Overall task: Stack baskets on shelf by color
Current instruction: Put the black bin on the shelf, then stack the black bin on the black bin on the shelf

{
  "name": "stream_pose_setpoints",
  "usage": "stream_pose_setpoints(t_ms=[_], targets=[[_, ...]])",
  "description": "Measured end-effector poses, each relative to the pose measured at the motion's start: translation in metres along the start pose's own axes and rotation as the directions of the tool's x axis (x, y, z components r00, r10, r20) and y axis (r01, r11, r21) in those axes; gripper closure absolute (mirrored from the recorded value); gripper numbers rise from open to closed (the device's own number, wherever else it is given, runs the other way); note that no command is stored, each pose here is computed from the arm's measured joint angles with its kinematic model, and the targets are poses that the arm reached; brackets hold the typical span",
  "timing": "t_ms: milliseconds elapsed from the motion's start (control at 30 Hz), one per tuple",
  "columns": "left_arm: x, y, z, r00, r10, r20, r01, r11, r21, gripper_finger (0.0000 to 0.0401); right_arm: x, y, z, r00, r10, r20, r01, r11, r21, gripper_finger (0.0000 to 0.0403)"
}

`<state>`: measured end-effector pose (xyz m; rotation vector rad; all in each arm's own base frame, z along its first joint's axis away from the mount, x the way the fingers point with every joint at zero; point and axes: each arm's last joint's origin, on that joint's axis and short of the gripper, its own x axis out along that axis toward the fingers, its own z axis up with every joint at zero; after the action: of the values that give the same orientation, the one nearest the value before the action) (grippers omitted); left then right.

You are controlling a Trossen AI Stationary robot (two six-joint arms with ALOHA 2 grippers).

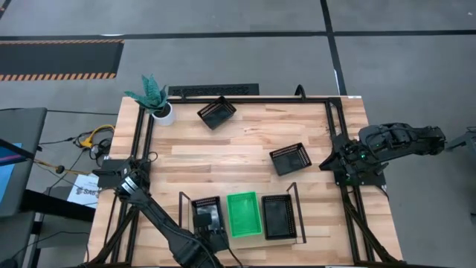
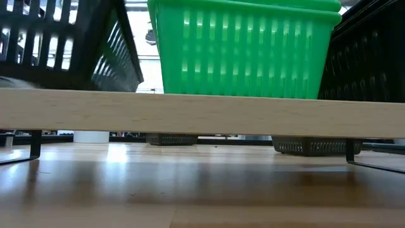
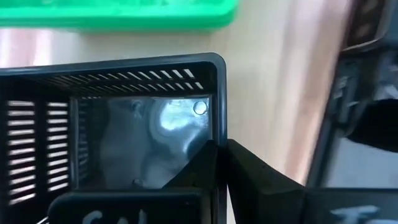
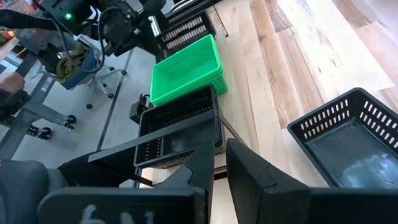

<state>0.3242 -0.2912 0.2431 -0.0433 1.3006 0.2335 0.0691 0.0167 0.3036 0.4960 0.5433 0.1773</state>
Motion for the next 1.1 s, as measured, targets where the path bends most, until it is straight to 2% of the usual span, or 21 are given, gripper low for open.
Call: stream_pose_setpoints(t_ms=[100, 300, 600, 767, 933, 1000, 1100], targets=[[0.000, -0.004, 0.004, 0.998, -0.052, 0.022, 0.052, 0.999, -0.003, 0.0377, 0.000, 0.000, 0.000, 1.000, 0.000, 0.000, 0.000, 1.000, 0.000, 0.0336], [0.002, 0.001, 0.007, 0.999, -0.038, 0.012, 0.038, 0.999, -0.036, 0.0339, 0.000, 0.000, 0.000, 1.000, 0.000, -0.001, 0.000, 1.000, -0.001, 0.0336], [0.002, 0.009, 0.020, 0.998, -0.059, 0.002, 0.059, 0.992, -0.113, 0.0244, 0.000, 0.000, 0.000, 1.000, 0.000, -0.001, 0.000, 1.000, -0.008, 0.0336], [-0.014, 0.016, 0.037, 0.993, -0.114, 0.038, 0.118, 0.984, -0.136, 0.0190, 0.000, 0.000, 0.000, 1.000, -0.001, -0.001, 0.001, 1.000, -0.008, 0.0336], [-0.038, 0.027, 0.053, 0.985, -0.157, 0.076, 0.167, 0.975, -0.150, 0.0157, 0.000, 0.000, 0.000, 1.000, -0.001, -0.002, 0.001, 1.000, -0.010, 0.0336], [-0.048, 0.036, 0.058, 0.988, -0.126, 0.094, 0.140, 0.977, -0.162, 0.0153, 0.000, 0.000, 0.000, 1.000, -0.002, -0.003, 0.002, 1.000, -0.011, 0.0336], [-0.058, 0.060, 0.072, 0.980, 0.026, 0.196, 0.019, 0.974, -0.224, 0.0152, 0.000, 0.000, 0.000, 1.000, -0.002, -0.003, 0.002, 1.000, -0.030, 0.0336]])
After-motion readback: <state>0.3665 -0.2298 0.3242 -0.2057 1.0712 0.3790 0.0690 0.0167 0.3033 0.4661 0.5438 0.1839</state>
